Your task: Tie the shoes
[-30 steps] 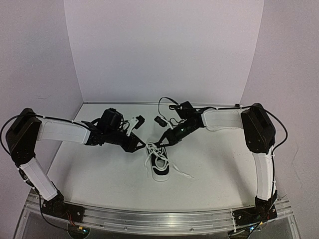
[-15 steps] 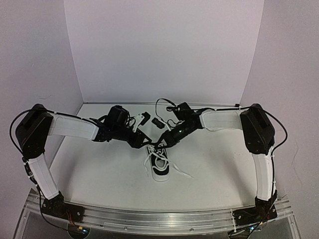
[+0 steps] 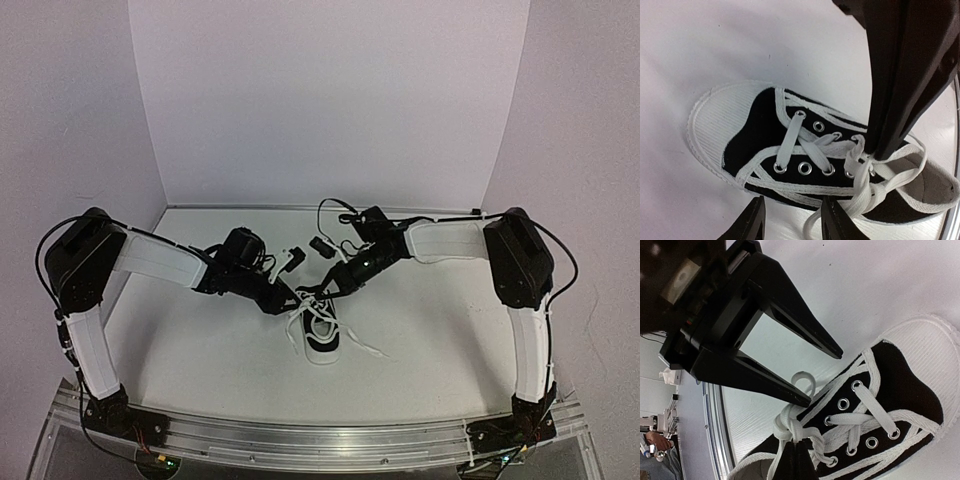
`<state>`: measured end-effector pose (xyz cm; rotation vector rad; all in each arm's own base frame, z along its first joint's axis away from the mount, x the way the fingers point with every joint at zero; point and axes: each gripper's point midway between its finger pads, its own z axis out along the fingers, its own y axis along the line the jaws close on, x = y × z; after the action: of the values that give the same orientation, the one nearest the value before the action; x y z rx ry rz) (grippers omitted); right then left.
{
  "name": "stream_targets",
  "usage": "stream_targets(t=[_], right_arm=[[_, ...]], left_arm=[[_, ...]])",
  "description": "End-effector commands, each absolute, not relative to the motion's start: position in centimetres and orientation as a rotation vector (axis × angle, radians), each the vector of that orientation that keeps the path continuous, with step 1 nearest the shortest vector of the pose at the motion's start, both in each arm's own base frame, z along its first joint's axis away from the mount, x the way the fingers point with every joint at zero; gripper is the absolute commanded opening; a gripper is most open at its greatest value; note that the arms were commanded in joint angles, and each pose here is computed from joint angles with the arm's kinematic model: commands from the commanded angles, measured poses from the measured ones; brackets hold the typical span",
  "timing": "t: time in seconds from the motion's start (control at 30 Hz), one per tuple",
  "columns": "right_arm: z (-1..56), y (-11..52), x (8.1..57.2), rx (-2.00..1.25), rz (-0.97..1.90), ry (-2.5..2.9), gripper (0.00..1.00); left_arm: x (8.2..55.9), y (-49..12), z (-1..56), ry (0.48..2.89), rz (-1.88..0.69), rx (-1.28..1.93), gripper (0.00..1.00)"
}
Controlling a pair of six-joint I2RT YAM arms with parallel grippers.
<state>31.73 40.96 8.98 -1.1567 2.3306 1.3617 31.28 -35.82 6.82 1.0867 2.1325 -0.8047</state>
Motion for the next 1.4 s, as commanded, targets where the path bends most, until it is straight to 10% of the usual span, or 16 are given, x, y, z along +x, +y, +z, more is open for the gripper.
stream_targets(t=[0.0,0.7,1.37], right_arm=[[12.4,40.6,32.1,-1.169,1.357,2.238,0.00],[12.0,40.8,31.9,-1.172,1.403,2.236,0.00],[11.5,41.1,32.1,-1.161,1.417,2.249,0.00]], left_arm=[[30.6,-35.7,5.7,2.141,-0.833,1.110,0.39],[29.4,-33.8,15.9,1.577,-0.452,1.344,0.46],[27.1,-39.4,13.1,1.348,-0.300,1.881,0.23]])
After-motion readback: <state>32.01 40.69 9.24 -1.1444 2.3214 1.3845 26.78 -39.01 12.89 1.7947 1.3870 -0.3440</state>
